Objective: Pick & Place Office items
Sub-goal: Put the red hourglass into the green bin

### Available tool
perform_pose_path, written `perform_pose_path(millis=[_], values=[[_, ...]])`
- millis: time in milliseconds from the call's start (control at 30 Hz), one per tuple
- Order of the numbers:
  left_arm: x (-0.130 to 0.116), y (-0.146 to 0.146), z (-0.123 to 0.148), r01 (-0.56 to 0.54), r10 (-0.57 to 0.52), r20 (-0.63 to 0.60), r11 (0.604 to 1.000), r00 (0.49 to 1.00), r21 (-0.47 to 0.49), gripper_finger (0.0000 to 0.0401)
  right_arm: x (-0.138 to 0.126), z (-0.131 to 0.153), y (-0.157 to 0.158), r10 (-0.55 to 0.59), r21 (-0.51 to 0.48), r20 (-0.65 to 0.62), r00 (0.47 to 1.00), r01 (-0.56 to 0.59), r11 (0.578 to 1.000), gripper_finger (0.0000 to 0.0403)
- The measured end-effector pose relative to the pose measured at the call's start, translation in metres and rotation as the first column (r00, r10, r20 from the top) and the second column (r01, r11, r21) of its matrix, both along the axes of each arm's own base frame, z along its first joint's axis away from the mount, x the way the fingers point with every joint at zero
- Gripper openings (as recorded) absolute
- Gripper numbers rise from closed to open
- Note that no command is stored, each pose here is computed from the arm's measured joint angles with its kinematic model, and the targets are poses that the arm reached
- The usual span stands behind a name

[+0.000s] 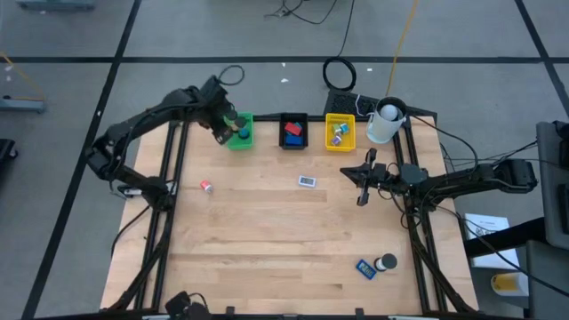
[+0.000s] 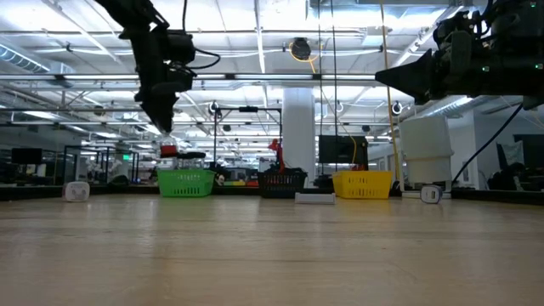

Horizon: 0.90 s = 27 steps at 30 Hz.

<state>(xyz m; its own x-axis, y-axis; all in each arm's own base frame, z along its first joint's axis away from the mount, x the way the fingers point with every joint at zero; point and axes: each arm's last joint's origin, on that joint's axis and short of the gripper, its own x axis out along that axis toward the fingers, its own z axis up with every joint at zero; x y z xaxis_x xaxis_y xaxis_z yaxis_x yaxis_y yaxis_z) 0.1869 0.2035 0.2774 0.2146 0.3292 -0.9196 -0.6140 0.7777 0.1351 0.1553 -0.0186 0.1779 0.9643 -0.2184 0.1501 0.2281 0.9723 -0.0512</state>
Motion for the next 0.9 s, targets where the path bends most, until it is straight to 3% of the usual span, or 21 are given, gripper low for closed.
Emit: perform_pose_path(millis=[233,600,800,900], values=[[0.006,0.005,-0.003,0.018,-0.017,0.060,1.000,0.998,-0.018,0.0215,0.000,0.000,0.000,0.000,-0.003,0.004,1.000,0.000,1.000,0.0000],[0.018,0.020,-0.028,-0.011,0.012,0.008,0.999,1.000,-0.052,0.0206,0.000,0.001,0.000,0.000,-0.002,0.007,1.000,0.000,1.000,0.0000],[0.023,0.026,-0.045,-0.021,0.017,-0.049,0.996,0.999,-0.084,0.0223,0.000,0.001,0.000,0.000,-0.002,0.007,1.000,0.000,1.000,0.0000],[0.025,0.028,-0.050,-0.019,0.014,-0.057,0.996,0.998,-0.089,0.0210,0.000,0.001,0.000,0.000,-0.002,0.007,1.000,0.000,1.000,0.0000]])
